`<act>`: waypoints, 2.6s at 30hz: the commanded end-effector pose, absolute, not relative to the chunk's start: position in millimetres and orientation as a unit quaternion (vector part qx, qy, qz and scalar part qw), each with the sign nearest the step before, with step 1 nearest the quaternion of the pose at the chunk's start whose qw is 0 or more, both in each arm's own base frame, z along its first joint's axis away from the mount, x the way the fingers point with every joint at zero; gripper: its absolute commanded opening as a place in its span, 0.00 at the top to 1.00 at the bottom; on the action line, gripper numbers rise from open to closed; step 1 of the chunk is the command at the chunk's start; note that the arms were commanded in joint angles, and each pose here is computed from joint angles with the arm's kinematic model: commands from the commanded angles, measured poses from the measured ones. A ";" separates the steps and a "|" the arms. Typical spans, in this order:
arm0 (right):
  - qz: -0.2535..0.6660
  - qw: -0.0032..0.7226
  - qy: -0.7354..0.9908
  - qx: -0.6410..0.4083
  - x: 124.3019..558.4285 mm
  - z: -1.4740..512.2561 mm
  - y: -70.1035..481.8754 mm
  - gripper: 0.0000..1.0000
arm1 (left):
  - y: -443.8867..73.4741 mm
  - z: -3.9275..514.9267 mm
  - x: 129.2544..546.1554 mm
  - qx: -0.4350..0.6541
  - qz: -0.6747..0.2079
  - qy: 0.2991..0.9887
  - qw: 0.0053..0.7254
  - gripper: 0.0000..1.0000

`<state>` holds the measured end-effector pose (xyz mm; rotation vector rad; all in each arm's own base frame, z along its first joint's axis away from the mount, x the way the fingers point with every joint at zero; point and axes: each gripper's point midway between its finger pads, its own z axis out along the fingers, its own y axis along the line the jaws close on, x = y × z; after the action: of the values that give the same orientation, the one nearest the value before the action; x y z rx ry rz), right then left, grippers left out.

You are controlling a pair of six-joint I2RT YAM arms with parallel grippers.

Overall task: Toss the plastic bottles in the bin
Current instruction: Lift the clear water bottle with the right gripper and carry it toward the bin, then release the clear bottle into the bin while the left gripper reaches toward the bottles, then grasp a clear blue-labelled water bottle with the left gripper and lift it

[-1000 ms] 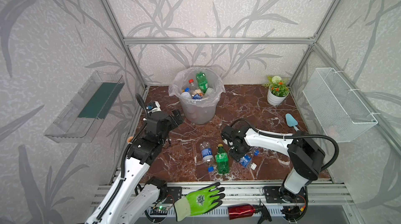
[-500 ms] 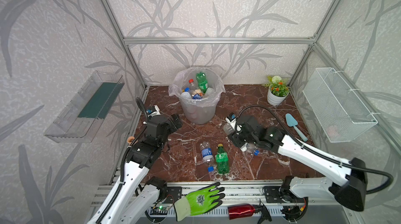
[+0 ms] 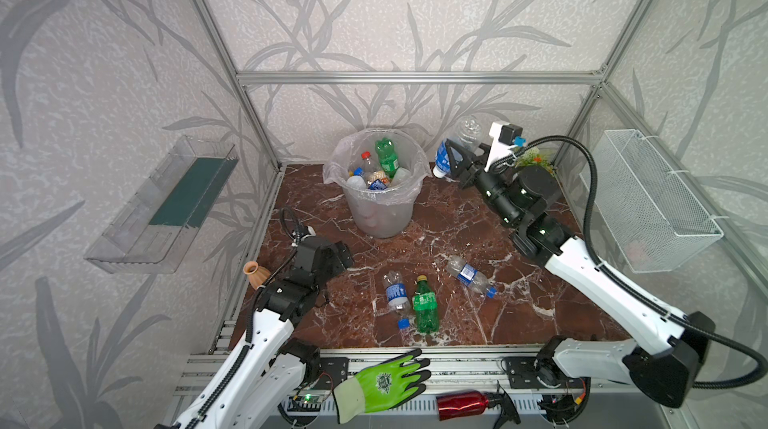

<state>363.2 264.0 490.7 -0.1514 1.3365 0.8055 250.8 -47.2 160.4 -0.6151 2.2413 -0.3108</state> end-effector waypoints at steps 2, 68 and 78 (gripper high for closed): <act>0.449 0.644 0.615 -0.076 395.8 491.8 325.6 0.52 | -49.5 157.8 246.1 -0.253 -0.133 0.878 0.383 0.03; 0.133 0.441 0.884 0.080 294.6 175.4 78.7 0.02 | -223.2 37.1 216.6 -0.074 -0.130 0.985 0.082 0.29; 0.134 0.443 0.882 0.082 293.5 176.0 77.9 0.02 | -215.5 57.4 224.4 -0.080 -0.139 0.978 0.131 0.48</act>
<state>296.7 79.4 178.8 0.1941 2.1832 0.3270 218.7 -219.3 42.8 -0.2311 2.9057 -0.4005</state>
